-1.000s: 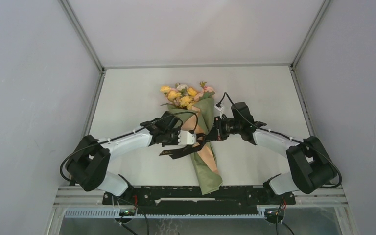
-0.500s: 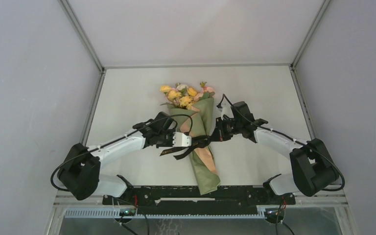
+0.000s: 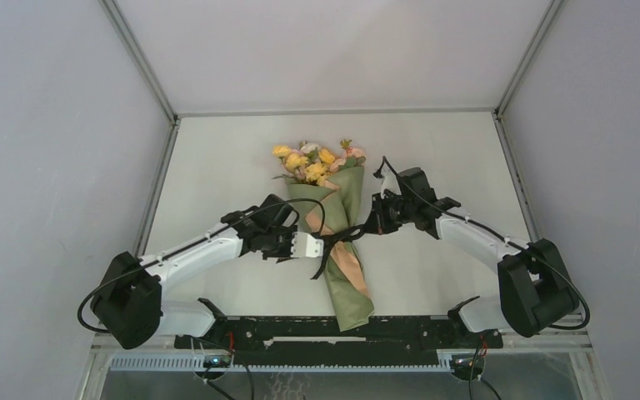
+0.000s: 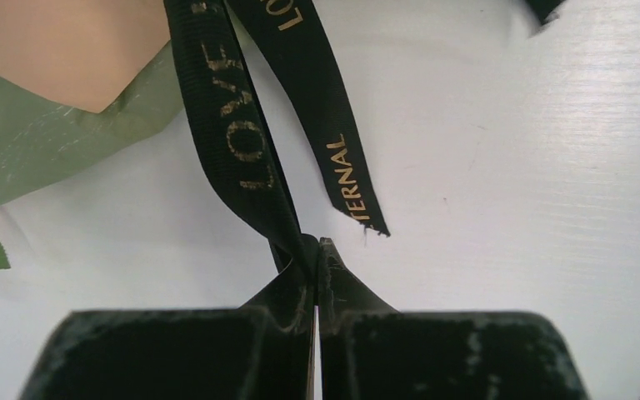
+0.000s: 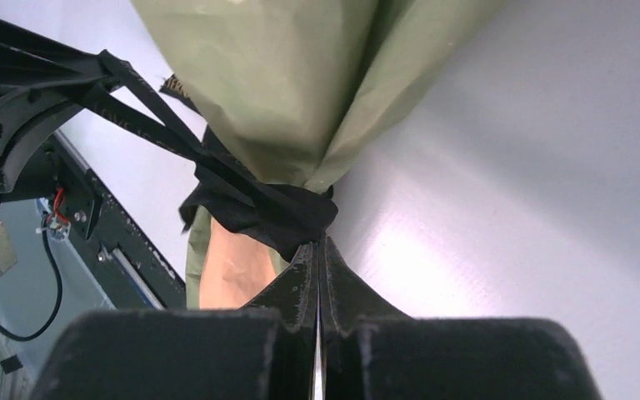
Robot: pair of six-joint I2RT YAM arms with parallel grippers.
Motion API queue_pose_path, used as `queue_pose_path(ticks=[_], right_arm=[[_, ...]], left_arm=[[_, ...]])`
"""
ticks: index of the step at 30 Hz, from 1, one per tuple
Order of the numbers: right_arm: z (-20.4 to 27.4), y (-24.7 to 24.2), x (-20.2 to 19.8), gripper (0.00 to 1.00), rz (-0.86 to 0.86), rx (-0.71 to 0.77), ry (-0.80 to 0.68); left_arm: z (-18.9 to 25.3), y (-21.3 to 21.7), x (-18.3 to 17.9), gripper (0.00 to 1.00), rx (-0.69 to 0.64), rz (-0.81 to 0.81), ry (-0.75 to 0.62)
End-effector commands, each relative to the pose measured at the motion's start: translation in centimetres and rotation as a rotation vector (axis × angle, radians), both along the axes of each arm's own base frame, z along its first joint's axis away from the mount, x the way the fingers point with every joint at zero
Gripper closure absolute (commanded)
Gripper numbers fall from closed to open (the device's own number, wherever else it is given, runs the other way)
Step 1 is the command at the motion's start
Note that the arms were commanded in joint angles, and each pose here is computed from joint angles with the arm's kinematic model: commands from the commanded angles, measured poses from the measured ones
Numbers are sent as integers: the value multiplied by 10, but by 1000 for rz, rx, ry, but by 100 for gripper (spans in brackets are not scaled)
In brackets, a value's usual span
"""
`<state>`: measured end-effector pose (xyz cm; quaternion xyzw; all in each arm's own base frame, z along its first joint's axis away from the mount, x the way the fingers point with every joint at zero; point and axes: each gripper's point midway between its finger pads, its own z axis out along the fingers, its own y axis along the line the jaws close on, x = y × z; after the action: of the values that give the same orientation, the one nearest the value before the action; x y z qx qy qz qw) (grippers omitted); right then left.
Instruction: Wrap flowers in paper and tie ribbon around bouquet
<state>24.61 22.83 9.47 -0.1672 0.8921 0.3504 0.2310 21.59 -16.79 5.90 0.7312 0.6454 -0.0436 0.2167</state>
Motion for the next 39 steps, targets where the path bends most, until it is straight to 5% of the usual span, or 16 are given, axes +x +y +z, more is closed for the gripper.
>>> queue_pose_path(ticks=[1,9,10,12,14,21,27,39], right_arm=[[10,-5,21,100,-57,-30,-68],[31,19,12,100,0,54,-128],[33,27,5,100,47,66,-142],[35,39,-8,100,126,98,-138],[32,43,-14,100,160,116,-115],[28,50,-24,100,231,154,-86],[26,52,-27,100,239,163,-73],[23,51,-29,100,248,180,-63]], left_arm=[[-2,13,10,100,39,5,-82],[9,-3,11,100,-10,-32,-93],[17,-12,4,89,-37,-66,-69],[37,-31,-8,51,-106,-134,-34],[52,-40,-13,41,-157,-161,-18],[110,-92,-21,46,-404,-223,53],[106,-144,3,50,-595,-50,78],[85,-161,5,60,-604,-6,127]])
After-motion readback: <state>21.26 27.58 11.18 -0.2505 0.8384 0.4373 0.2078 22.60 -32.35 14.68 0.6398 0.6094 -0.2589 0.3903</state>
